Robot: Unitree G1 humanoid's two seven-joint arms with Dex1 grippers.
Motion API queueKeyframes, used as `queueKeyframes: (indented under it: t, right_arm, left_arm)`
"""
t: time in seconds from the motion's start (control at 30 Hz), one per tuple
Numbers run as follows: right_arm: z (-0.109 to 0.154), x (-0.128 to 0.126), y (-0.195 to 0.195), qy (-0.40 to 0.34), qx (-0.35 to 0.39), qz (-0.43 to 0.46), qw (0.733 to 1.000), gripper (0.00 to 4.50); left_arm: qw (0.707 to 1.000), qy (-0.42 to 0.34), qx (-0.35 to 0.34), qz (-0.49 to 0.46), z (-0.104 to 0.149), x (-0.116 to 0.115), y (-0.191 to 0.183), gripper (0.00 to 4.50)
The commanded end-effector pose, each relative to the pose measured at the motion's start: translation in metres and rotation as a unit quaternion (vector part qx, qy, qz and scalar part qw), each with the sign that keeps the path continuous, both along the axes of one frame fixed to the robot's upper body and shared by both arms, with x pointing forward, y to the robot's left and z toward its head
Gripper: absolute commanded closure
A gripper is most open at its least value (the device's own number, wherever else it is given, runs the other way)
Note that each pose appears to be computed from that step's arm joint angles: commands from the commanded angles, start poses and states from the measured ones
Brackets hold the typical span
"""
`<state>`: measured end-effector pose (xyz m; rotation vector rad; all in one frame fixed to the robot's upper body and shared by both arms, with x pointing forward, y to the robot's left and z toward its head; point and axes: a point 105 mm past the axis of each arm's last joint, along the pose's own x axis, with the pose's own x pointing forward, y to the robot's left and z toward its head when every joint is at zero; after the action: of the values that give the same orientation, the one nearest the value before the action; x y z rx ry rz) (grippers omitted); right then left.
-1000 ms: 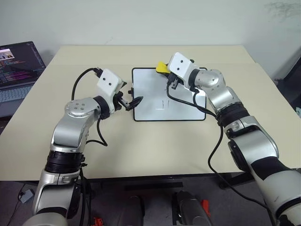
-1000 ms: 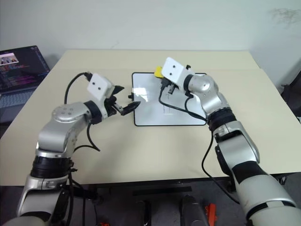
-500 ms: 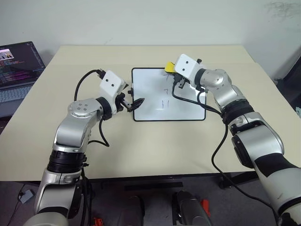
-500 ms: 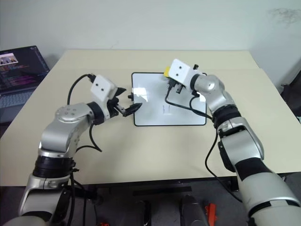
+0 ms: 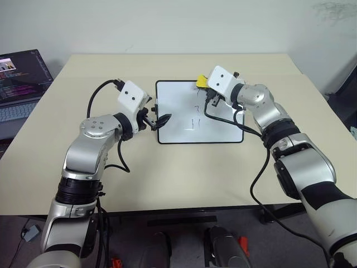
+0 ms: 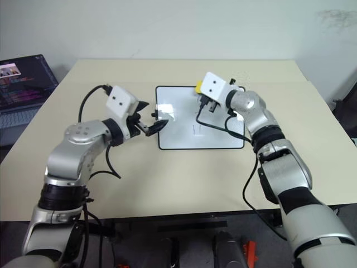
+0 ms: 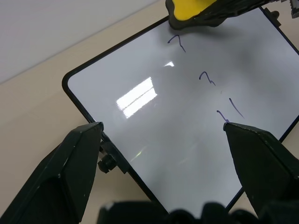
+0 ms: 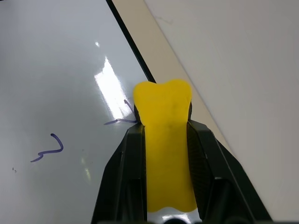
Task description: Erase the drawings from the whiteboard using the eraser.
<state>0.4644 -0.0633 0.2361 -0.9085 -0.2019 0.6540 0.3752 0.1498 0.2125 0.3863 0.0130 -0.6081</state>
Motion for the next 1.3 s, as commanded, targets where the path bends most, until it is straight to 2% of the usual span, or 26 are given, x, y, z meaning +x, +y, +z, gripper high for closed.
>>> queueKeyframes:
  t: [0.03,0.67,1.3]
  right_arm:
    - [0.025,0.000,0.006,-0.036,0.012,0.004,0.999,3.64]
    - [0.037,-0.002,0.011,-0.049,0.020,0.013,0.998,3.64]
    - [0.029,-0.001,0.017,-0.045,0.013,0.009,0.999,3.64]
  left_arm:
    - [0.999,-0.038,-0.001,-0.013,0.022,-0.005,-0.008,0.00]
    - [0.998,-0.033,0.016,0.050,0.024,0.004,0.008,0.00]
    - [1.000,-0.024,0.007,0.016,0.022,0.000,-0.004,0.00]
